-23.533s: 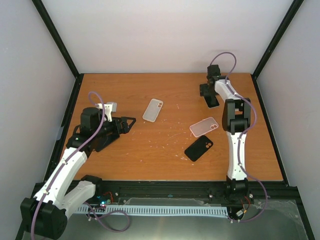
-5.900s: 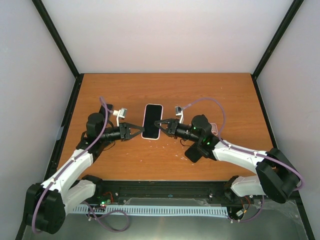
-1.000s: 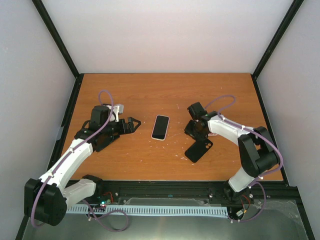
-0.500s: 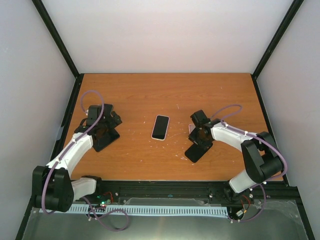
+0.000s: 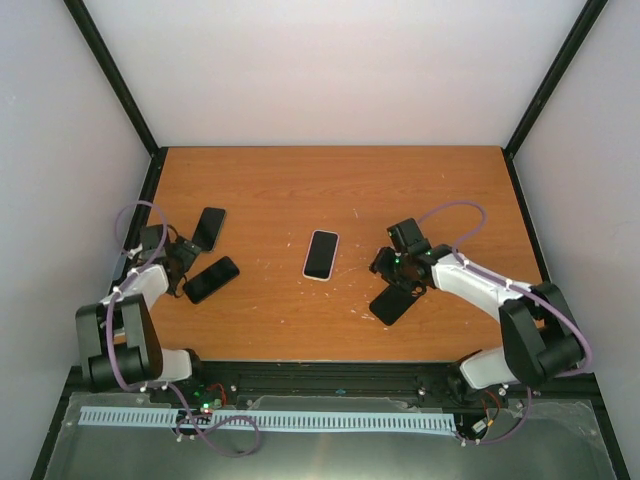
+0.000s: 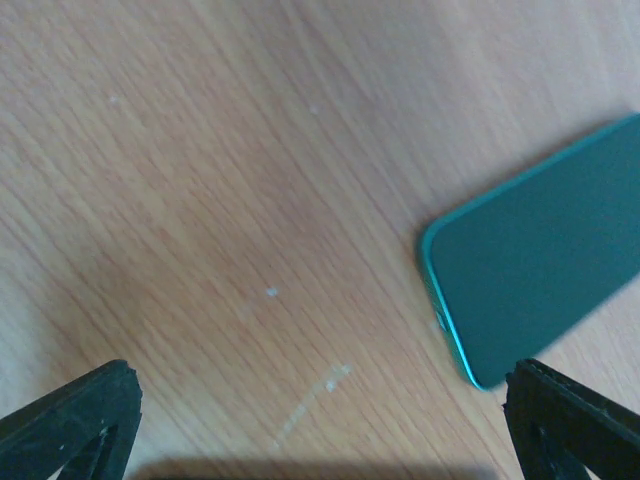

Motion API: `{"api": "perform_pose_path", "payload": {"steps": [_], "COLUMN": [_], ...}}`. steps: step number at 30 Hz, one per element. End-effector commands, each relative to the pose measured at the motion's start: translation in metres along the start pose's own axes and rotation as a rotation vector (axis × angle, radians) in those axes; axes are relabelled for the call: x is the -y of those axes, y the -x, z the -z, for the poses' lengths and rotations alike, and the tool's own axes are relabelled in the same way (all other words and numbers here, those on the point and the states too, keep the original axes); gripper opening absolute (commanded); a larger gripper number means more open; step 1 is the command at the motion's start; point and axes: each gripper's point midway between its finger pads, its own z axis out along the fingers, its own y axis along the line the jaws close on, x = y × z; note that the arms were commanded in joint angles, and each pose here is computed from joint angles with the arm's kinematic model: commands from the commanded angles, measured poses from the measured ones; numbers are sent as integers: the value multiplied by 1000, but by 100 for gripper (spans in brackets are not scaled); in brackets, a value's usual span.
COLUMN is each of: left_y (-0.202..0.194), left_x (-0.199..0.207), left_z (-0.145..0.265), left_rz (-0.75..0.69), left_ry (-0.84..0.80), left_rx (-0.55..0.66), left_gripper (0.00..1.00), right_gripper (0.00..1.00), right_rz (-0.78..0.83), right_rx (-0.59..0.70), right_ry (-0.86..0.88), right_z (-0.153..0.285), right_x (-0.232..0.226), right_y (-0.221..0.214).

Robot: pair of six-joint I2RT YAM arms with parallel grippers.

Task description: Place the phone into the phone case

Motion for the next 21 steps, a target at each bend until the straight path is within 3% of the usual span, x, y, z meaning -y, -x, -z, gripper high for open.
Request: {"api": "perform_pose_path", "payload": {"steps": [1,8,12,21], "left_y": [17,2,-23,-73], "left_x": [-1,-13,-16,-11], "left_z": [-16,-31,-35,-16], "left_rz": [56,94,118,175], "left_ry": [-46,-40,-65,-163], "left_rx": [6,-64,-163,-341], "left_gripper": [100,99,100,99], "right_gripper": [63,66,66,67], "right_rz": [121,237,283,289], "right_rx": [11,17,41,37], "right_ry": [143,290,330,359], "right_z": [11,25,33,33], "right_x": [-24,-44,-52,-57], "right_y": [0,-8,-6,-7]}}
